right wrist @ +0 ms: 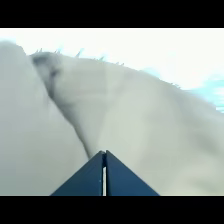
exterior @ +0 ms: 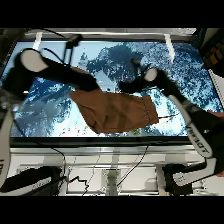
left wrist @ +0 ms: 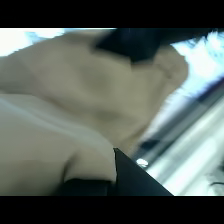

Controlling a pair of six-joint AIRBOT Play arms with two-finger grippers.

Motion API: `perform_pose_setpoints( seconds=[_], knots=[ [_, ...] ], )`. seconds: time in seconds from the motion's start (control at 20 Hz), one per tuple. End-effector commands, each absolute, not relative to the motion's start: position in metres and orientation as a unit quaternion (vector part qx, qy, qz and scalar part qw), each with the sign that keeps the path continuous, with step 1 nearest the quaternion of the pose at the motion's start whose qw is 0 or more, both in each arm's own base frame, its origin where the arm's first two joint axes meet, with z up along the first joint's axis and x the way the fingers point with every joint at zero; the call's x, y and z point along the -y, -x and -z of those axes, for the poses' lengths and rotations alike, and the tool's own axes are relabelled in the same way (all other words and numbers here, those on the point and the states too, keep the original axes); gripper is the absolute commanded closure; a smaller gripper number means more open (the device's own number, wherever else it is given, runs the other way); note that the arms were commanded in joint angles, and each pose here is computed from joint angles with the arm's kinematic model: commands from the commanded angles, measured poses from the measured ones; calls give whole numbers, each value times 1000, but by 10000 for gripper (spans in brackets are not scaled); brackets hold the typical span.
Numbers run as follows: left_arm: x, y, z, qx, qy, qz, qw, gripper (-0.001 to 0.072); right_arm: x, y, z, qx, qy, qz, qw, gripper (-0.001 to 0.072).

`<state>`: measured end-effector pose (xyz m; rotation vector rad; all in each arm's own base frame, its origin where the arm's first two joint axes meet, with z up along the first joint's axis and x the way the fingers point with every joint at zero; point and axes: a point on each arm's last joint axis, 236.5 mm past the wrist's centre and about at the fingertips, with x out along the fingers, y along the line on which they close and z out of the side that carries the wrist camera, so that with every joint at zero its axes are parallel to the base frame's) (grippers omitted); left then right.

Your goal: Fold the clothes and pants, and hang the long-sleeved shirts on hangers.

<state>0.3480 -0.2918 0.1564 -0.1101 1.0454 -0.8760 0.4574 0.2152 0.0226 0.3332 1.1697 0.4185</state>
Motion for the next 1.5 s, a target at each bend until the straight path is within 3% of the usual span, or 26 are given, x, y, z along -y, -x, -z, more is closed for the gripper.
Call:
perform_pose_setpoints(
  seconds=[0.0, 0.15, 0.35, 0.4, 0.45, 0.8, 0.9, 1.0, 1.05, 1.15, 1.2, 1.45],
  knots=[
    [365, -330, -133, -491, 77, 455, 739, 683, -137, -468, -82, -492, -159, -145, 843, 677],
    [416, -316, -103, -483, 58, 480, 730, 683, -95, -466, -117, -459, -159, -113, 866, 677],
    [471, -314, -87, -441, 69, 487, 751, 664, -53, -462, -126, -453, -147, -71, 877, 676],
    [479, -318, -88, -426, 75, 486, 760, 435, -43, -460, -122, -459, -145, -61, 875, 677],
    [484, -319, -91, -414, 79, 486, 766, -13, -34, -459, -119, -463, -139, -50, 874, 677],
    [450, -344, -121, -392, 76, 470, 787, 7, 49, -415, -84, -545, 6, -57, 836, 678],
    [426, -358, -131, -379, 52, 454, 804, 29, 41, -398, -63, -560, -35, -116, 820, 678],
    [398, -369, -135, -377, 19, 436, 817, 127, 19, -381, -39, -564, -95, -176, 801, 678],
    [388, -371, -137, -380, 11, 430, 819, 127, 12, -371, -23, -576, -119, -184, 788, 652],
    [376, -376, -139, -385, 11, 422, 821, 127, -1, -356, 3, -596, -144, -186, 768, 81],
    [374, -377, -139, -385, 12, 420, 822, 127, -7, -352, 14, -603, -143, -186, 763, 28],
    [375, -377, -137, -386, 13, 421, 821, 127, -38, -364, 40, -605, -139, -181, 763, 25]
  ],
)
